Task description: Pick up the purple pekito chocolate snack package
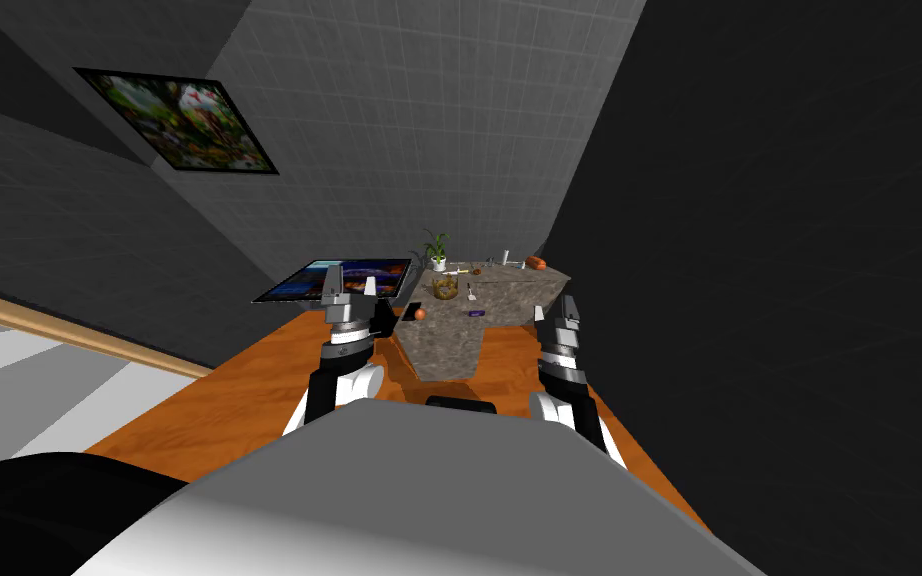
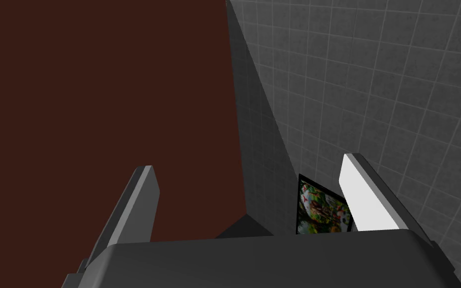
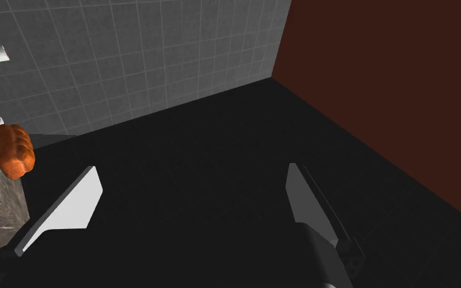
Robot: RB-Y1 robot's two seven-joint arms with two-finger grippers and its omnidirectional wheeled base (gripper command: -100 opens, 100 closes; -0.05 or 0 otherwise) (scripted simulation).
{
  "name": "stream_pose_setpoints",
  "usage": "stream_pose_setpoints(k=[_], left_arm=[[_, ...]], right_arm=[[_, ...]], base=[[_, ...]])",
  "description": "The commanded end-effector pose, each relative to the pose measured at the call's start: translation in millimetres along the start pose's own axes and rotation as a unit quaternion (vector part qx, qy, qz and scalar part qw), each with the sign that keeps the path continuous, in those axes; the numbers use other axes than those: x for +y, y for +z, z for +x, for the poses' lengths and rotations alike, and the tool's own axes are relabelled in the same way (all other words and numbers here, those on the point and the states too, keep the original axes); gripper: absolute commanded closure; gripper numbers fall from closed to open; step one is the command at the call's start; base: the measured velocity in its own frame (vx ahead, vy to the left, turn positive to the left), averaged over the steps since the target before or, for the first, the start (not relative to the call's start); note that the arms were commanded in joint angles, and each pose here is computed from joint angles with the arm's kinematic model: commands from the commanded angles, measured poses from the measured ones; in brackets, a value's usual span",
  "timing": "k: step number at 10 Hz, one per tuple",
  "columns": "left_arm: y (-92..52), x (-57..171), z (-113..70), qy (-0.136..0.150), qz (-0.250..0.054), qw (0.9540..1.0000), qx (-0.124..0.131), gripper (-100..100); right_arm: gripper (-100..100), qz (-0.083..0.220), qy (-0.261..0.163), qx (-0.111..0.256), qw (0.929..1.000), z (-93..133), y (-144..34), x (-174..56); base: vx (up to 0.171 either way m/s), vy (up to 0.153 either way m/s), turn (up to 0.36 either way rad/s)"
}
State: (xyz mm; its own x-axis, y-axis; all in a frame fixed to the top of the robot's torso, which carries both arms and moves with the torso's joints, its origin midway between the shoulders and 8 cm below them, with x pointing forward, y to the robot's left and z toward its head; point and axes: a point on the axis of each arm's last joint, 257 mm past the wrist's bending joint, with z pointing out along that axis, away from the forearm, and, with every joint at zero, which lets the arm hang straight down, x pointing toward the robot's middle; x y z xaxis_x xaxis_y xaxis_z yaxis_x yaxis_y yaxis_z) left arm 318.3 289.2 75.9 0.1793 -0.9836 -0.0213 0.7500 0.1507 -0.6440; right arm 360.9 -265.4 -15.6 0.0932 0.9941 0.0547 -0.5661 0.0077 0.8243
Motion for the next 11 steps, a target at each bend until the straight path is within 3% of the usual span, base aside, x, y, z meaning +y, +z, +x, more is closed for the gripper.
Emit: stream_pose_setpoints(k=[1,5,7,8,10,11], left_arm=[[0.0,0.0,0.0,0.0,0.0,1.0,0.0,0],[0.0,0.0,0.0,0.0,0.0,1.0,0.0,0],[0.0,0.0,0.0,0.0,0.0,1.0,0.0,0],[0.0,0.0,0.0,0.0,0.0,1.0,0.0,0],[0.0,0.0,0.0,0.0,0.0,1.0,0.0,0],[0.0,0.0,0.0,0.0,0.0,1.0,0.0,0]], right_arm=[[-100,0.011,-0.017,0.013,0.9997,-2.9,-4.7,-5.5],[-100,0.068,-0.091,0.047,0.9924,-28.8,-32.2,-33.6],[-100,0.11,-0.14,0.063,0.9819,-51.6,-53.8,-51.2],[-100,0.112,-0.142,0.067,0.9812,-51.5,-54.8,-51.8],[-100,0.156,-0.196,0.085,0.9645,-78.3,-78.5,-67.2],[-100,0.162,-0.198,0.087,0.9627,-79.8,-83.1,-69.0]], base=[[0.0,-0.018,0.041],[0.001,-0.072,0.091],[0.011,-0.119,0.175],[-0.002,-0.07,0.059],[-0.008,-0.077,0.192],[0.0,-0.075,0.072]])
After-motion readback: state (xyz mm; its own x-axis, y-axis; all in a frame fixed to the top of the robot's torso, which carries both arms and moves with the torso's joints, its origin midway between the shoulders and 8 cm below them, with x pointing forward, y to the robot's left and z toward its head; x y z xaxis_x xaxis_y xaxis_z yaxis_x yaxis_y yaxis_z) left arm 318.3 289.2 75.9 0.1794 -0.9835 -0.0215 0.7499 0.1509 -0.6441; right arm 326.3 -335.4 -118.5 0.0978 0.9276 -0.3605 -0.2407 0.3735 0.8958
